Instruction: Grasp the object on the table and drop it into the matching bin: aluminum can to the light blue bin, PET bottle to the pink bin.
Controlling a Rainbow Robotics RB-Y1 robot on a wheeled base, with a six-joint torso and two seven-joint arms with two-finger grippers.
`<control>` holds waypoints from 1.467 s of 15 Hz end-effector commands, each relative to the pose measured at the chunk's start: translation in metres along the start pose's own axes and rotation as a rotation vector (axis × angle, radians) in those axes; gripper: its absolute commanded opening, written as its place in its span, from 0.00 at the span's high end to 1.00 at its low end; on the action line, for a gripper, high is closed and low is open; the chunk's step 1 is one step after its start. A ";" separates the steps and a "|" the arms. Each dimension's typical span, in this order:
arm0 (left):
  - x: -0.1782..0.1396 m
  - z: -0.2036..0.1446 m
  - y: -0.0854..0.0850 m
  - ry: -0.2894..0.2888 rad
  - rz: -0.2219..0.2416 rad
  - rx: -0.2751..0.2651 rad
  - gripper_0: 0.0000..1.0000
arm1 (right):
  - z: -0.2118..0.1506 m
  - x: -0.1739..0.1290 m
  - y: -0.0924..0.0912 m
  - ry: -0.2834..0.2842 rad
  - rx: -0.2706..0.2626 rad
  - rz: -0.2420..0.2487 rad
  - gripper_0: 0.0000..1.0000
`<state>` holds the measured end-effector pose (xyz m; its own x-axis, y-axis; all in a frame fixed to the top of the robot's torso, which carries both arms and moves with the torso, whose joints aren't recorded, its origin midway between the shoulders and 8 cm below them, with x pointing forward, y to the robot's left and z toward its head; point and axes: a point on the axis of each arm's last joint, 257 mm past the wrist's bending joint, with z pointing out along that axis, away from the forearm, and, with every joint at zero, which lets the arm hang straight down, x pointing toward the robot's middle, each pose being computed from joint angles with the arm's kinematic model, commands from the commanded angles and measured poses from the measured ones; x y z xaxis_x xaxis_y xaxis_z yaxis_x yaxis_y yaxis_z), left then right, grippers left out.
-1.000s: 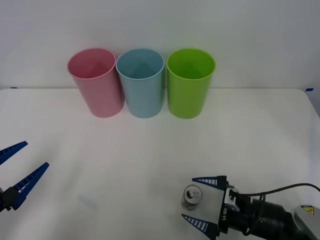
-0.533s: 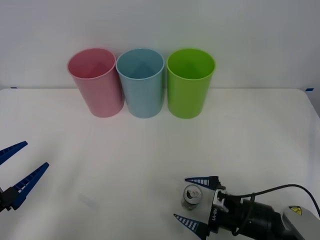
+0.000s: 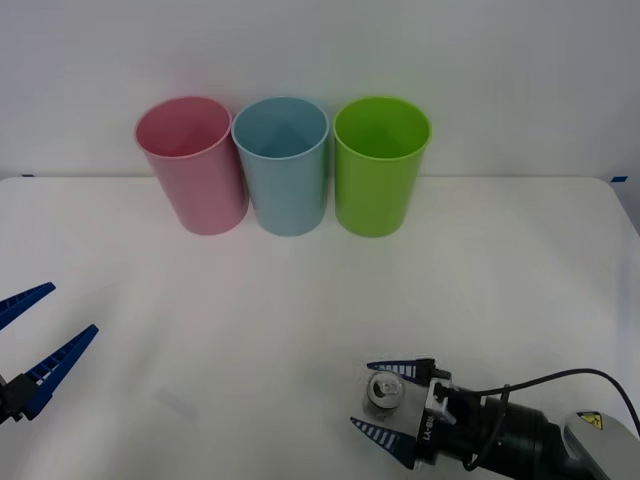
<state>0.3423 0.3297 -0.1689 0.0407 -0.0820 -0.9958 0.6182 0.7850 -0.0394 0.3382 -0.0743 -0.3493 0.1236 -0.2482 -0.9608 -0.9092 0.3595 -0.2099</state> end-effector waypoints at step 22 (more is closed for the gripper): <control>0.000 0.000 0.000 0.000 0.000 0.000 0.00 | -0.015 -0.145 -0.069 -0.210 0.134 0.133 1.00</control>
<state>0.3422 0.3297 -0.1689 0.0406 -0.0821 -0.9958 0.6182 0.7851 -0.0395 0.3750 -0.0754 -0.2038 0.0985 -0.0210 -0.9949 -0.8664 0.4900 -0.0962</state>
